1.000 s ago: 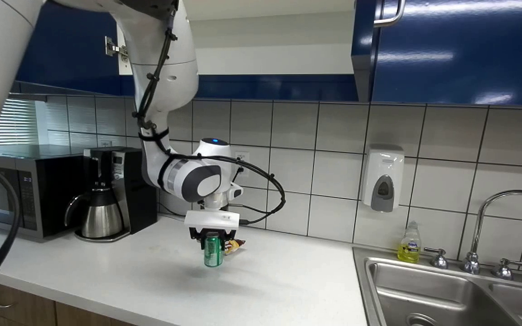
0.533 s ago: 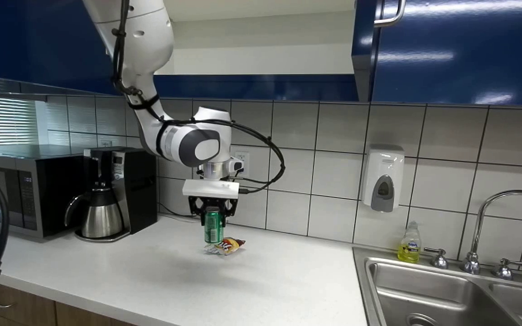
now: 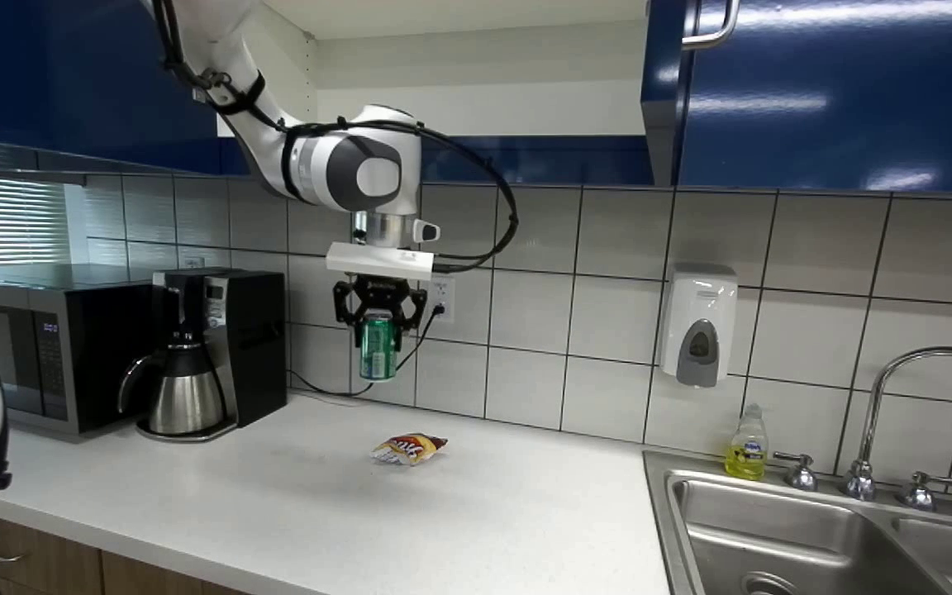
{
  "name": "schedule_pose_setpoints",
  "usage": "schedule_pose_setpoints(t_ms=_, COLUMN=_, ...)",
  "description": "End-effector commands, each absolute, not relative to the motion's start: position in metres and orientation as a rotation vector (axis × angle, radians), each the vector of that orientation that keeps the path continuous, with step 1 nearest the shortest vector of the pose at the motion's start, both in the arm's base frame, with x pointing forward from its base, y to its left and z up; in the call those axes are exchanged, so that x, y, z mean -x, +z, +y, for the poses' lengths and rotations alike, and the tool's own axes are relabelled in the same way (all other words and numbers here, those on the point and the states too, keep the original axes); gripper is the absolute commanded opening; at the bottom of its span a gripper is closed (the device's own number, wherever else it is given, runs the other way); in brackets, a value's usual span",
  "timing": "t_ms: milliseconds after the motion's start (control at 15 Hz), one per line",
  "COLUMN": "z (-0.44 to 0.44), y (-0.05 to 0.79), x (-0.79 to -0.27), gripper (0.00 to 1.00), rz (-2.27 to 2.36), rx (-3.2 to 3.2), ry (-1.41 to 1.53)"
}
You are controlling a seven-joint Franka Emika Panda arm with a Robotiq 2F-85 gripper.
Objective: Put the soda can into the cupboard
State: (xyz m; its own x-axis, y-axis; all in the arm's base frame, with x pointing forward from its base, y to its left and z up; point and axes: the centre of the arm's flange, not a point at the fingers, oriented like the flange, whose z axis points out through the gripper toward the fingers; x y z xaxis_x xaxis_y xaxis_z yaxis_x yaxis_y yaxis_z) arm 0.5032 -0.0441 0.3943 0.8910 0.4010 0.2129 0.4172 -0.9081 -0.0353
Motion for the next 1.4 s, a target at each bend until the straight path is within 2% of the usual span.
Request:
schedule_pose_setpoints(t_ms=0, z=-0.039, y=0.451, x=-0.505, gripper=0.39, rz=-0.667, rx=2.961, ry=-0.280)
schedule_pose_setpoints(t_ms=933, z=-0.013, y=0.599, x=-0.525, gripper=0.39, rz=-0.606, rx=2.987, ry=-0.351)
schedule_pose_setpoints(t_ms=1333, z=-0.012, y=0.651, x=-0.513, gripper=0.39, rz=-0.562, rx=2.995, ry=-0.382)
